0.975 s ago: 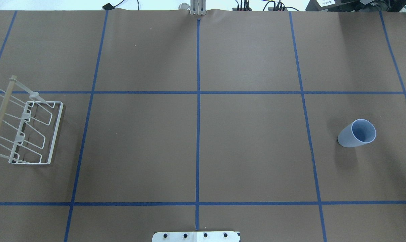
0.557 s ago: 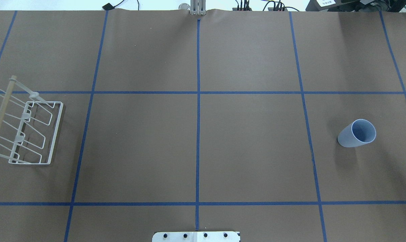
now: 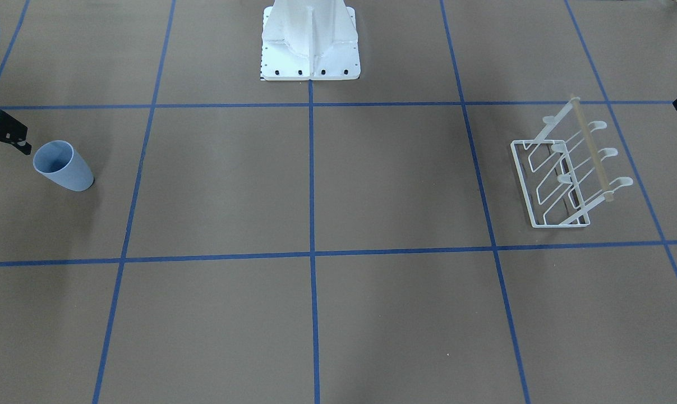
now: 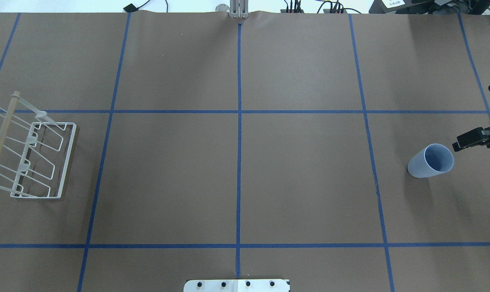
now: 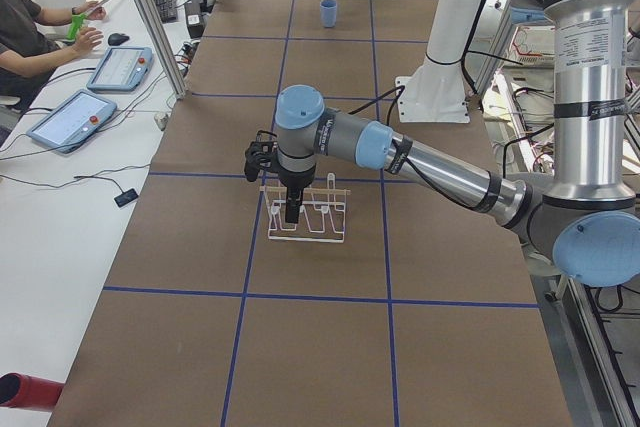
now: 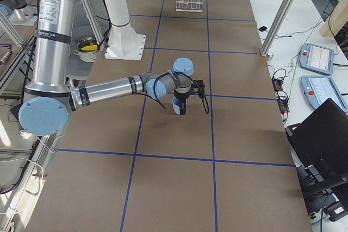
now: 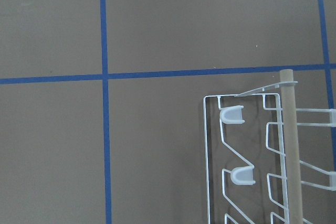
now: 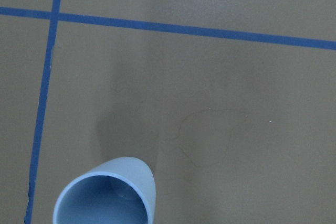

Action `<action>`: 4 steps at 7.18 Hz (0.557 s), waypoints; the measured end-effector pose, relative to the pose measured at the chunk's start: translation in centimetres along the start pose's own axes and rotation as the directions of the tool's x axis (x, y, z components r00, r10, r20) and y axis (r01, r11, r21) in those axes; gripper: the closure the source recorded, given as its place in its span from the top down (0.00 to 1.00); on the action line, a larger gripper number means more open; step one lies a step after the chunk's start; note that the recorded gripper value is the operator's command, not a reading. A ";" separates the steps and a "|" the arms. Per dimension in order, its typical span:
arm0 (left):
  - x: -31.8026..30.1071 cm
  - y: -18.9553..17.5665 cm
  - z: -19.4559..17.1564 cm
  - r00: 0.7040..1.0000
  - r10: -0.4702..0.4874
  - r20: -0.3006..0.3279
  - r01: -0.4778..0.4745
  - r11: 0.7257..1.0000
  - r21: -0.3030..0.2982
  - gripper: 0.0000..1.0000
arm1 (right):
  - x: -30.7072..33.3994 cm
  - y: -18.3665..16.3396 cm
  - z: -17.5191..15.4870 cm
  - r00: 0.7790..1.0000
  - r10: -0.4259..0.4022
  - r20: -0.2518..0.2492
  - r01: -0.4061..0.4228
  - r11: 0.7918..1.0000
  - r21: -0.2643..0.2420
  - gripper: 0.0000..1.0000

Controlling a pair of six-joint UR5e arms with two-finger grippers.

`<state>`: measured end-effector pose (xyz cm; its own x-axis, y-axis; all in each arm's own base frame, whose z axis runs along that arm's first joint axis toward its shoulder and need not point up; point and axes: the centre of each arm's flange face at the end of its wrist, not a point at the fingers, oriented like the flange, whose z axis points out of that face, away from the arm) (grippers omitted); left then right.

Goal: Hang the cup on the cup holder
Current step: 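Grasp the light blue cup by its base with the right gripper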

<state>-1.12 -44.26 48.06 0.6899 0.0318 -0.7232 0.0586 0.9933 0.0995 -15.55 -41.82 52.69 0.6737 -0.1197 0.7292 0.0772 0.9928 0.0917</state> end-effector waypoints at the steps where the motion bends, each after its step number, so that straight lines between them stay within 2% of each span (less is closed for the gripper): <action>1: 0.1 0.0 -0.1 1.000 0.000 -0.002 0.000 1.000 0.002 0.98 | -0.3 0.2 0.6 1.000 -0.005 -0.001 0.005 1.000 -0.010 1.00; 2: 0.2 0.0 -0.2 1.000 0.000 -0.003 0.000 1.000 0.003 0.98 | -0.6 0.3 1.2 1.000 -0.011 -0.002 0.011 1.000 -0.022 0.96; 4: 0.3 0.0 -0.3 1.000 0.002 -0.004 -0.002 1.000 0.005 0.98 | -1.1 0.3 2.6 1.000 -0.024 -0.003 0.024 0.999 -0.046 0.79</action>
<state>-1.10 -44.20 47.63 0.6869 0.0341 -0.7259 0.0611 0.9927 0.1044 -18.18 -41.38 53.62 0.6738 -0.1439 0.7248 0.1272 0.9888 0.0781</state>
